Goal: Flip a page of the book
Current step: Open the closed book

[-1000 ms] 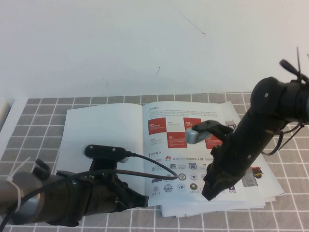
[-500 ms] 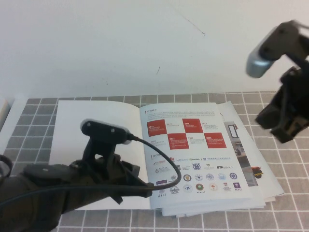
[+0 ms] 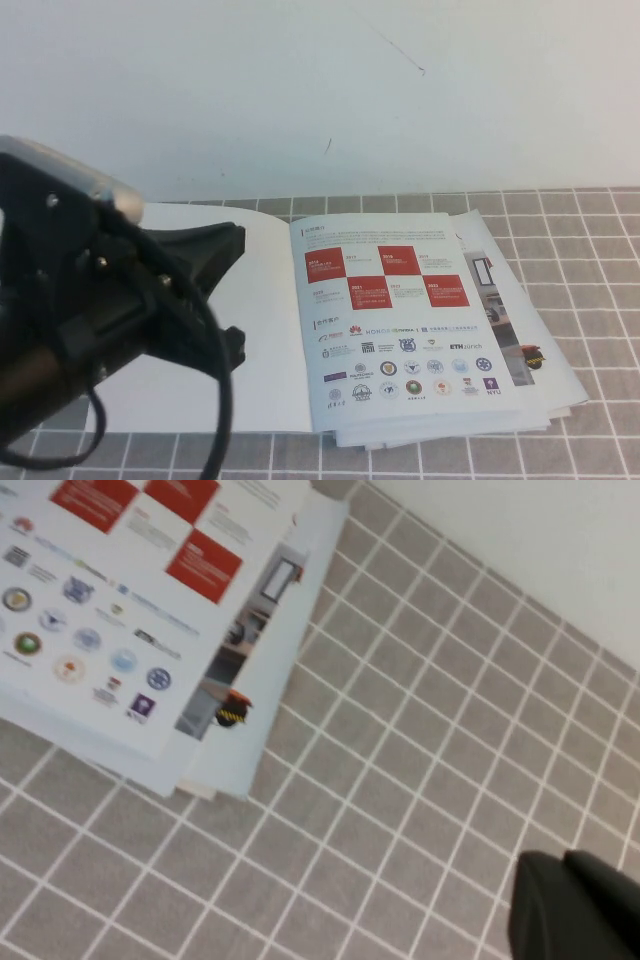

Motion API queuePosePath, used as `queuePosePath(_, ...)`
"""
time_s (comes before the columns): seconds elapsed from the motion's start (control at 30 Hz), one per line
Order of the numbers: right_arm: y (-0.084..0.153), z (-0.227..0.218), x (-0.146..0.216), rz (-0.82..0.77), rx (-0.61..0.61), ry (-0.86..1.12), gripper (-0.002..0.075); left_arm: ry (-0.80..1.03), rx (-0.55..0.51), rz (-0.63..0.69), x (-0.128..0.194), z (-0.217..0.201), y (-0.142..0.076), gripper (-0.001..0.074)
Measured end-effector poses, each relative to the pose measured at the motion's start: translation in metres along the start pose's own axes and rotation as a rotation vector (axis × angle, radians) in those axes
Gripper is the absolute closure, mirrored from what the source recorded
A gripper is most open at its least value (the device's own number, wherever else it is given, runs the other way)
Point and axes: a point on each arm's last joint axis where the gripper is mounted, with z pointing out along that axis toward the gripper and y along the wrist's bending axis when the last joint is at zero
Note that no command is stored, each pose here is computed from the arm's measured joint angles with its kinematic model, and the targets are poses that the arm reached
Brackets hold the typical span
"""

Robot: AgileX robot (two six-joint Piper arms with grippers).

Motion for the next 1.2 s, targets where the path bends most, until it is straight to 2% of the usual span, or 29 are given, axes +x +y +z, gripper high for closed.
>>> queuePosePath(0.1,0.005,-0.003,0.032,0.065,0.043,0.018,0.0722,-0.067,0.084,0.023,-0.009,-0.018,-0.009,0.0738)
queuePosePath(0.2,0.016,0.001,0.063,0.126,0.048,-0.012,0.0724,-0.081,0.235,0.07,-0.012,-0.029,-0.024,0.0738)
queuePosePath(0.3,0.031,0.012,0.096,0.153,0.036,-0.06,0.0725,0.008,0.403,0.148,-0.002,-0.036,-0.038,0.0738)
queuePosePath(0.4,0.046,0.024,0.122,0.177,0.001,-0.101,0.0725,0.166,0.452,0.239,0.013,-0.039,-0.04,0.0738)
queuePosePath(0.5,0.058,0.031,0.142,0.207,-0.035,-0.149,0.0726,0.317,0.378,0.312,0.027,-0.04,-0.031,0.0738)
queuePosePath(0.63,0.071,0.039,0.163,0.25,-0.074,-0.172,0.0726,0.452,0.213,0.374,0.037,-0.04,-0.013,0.0738)
queuePosePath(0.73,0.073,0.039,0.167,0.274,-0.091,-0.188,0.0726,0.496,0.065,0.344,0.038,-0.041,0.0,0.0738)
queuePosePath(0.87,0.075,0.038,0.165,0.293,-0.108,-0.203,0.0726,0.421,-0.039,0.322,0.029,-0.047,0.006,0.0738)
queuePosePath(1.03,0.075,0.038,0.165,0.293,-0.108,-0.207,0.0726,0.271,-0.063,0.312,0.018,-0.067,0.005,0.0738)
queuePosePath(1.2,0.075,0.038,0.165,0.293,-0.108,-0.207,0.0727,0.157,-0.074,0.311,0.029,-0.088,0.006,0.0738)
